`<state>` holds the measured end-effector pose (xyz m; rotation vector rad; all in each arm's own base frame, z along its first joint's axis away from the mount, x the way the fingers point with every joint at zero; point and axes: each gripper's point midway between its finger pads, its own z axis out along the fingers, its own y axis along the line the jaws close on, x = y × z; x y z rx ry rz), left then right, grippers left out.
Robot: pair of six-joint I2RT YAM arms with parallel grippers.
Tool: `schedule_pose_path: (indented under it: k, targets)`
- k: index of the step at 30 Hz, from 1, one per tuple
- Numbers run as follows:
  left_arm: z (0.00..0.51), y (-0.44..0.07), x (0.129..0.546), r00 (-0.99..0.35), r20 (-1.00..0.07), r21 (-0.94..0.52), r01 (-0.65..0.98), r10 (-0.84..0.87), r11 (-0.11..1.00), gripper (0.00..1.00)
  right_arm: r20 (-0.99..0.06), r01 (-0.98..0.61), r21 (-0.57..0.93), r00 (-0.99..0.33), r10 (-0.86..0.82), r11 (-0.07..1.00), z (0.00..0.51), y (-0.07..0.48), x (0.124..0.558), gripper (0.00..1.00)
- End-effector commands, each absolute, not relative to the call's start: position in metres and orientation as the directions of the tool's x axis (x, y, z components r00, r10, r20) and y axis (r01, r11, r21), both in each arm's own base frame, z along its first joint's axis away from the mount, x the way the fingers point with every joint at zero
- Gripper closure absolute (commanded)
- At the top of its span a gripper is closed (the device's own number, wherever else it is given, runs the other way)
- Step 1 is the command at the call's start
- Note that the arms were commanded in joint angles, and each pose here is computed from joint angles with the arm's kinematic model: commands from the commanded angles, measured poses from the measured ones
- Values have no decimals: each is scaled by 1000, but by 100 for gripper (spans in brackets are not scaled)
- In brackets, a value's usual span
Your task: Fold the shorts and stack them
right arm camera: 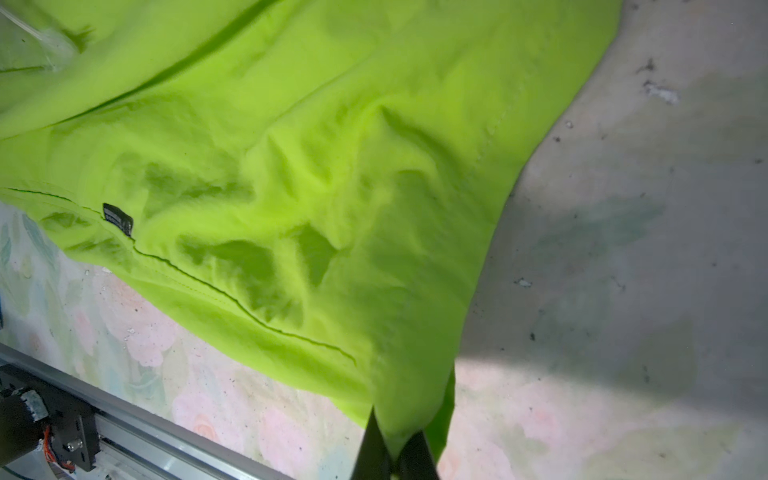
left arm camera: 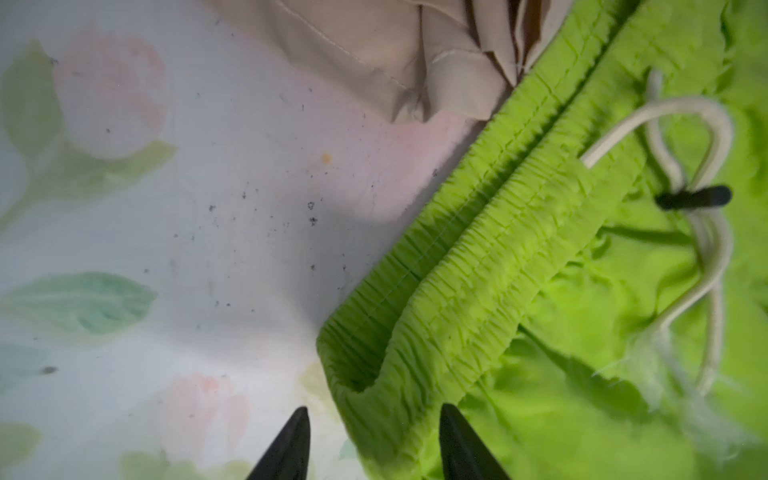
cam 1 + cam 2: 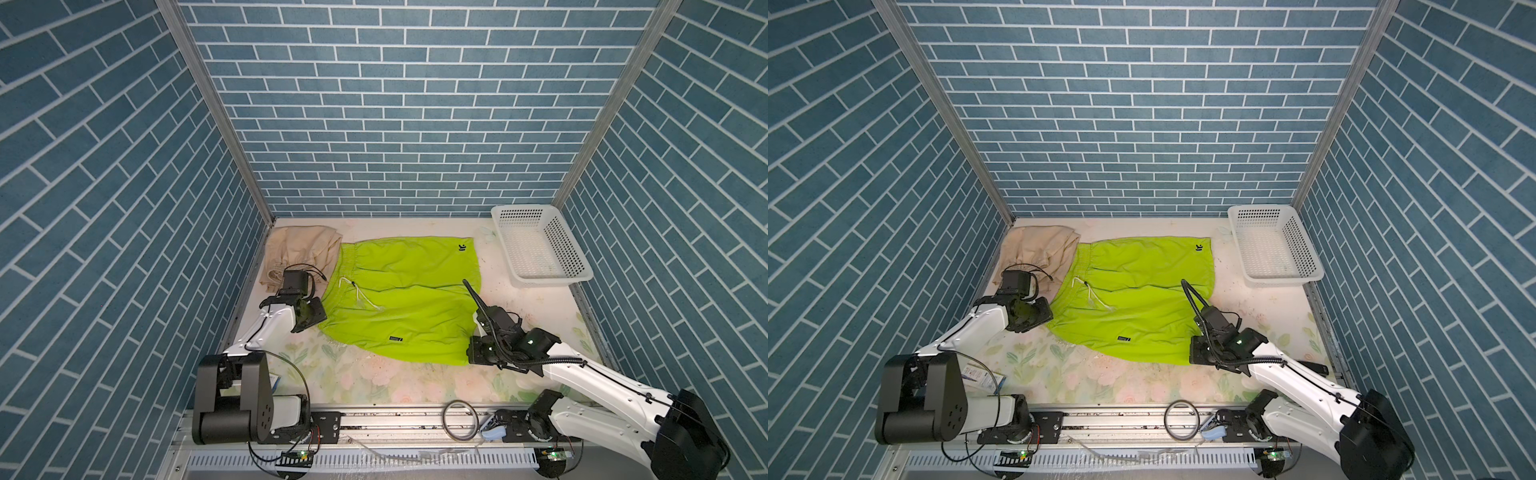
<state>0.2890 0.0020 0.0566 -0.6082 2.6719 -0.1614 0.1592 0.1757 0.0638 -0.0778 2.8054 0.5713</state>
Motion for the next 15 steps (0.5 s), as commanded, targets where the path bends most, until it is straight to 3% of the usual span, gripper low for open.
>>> schedule_pose_path:
  k: [1, 7, 15]
  targets:
    - [56, 11, 276, -827, -347, -148, -418, -443, 896, 24, -287, -102, 346, -958, 2, 933, 66, 170, 160, 100]
    - [39, 9, 286, -833, -333, -153, -414, -441, 897, 26, -315, -99, 342, -949, 15, 934, 67, 166, 162, 100]
    - [43, 2, 293, -838, -345, -194, -377, -423, 905, 96, -411, -123, 321, -911, 21, 939, 81, 159, 173, 100]
